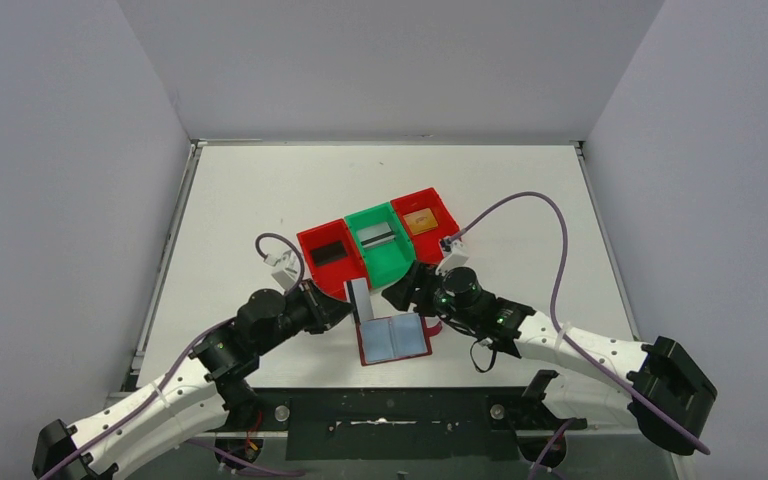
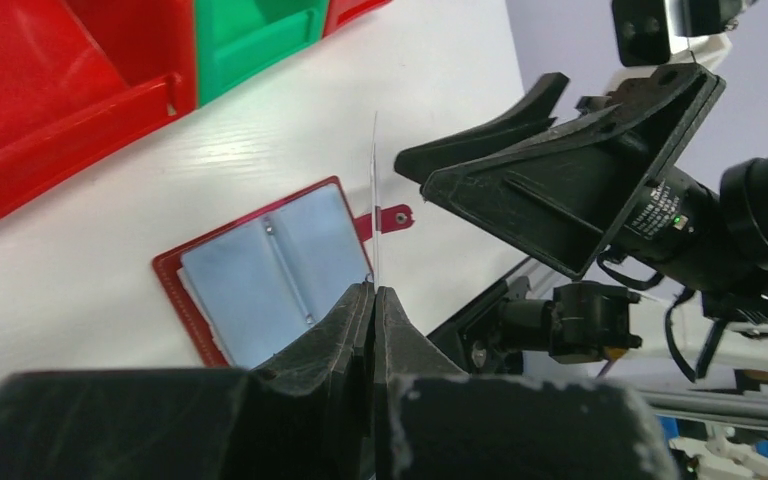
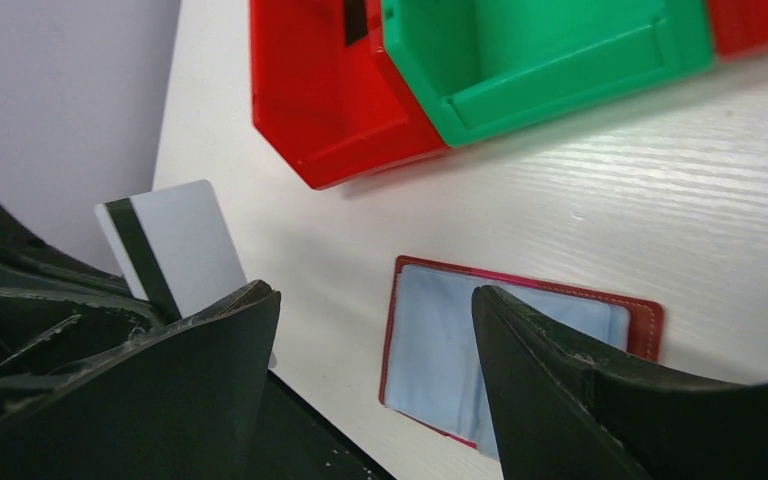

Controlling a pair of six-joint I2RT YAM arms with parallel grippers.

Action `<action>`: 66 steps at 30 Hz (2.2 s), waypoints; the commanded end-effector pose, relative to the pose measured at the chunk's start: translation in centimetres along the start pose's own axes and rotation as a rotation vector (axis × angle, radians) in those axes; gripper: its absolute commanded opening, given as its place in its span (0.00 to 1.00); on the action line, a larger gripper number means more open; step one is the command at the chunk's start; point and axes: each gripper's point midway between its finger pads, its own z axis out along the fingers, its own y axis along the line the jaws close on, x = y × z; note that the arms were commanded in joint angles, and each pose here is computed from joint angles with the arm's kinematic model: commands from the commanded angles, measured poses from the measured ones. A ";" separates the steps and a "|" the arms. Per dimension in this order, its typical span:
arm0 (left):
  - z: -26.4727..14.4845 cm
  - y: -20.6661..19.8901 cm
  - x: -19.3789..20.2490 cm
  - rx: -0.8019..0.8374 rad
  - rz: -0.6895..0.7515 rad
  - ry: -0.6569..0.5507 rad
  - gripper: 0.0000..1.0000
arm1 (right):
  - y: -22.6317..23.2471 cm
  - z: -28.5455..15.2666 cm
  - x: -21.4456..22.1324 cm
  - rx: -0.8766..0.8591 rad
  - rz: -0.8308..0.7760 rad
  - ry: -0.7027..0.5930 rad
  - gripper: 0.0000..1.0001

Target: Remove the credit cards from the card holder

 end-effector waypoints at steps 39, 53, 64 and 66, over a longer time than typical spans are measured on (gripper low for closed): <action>-1.3 -5.8 -1.3 0.522 -0.111 0.111 0.00 | 10.1 -4.3 -1.2 -0.676 0.028 0.092 0.09; -0.3 -3.7 -3.0 0.336 -0.056 0.048 0.70 | 9.2 -4.1 -2.6 -0.582 -0.029 0.036 0.00; -4.9 3.9 -11.1 -0.382 0.108 -0.239 0.91 | 4.2 -3.4 -10.7 -0.106 -0.455 -0.253 0.00; -5.5 4.7 -11.8 -0.457 0.123 -0.251 0.91 | 4.2 -3.3 -11.7 -0.091 -0.592 -0.283 0.00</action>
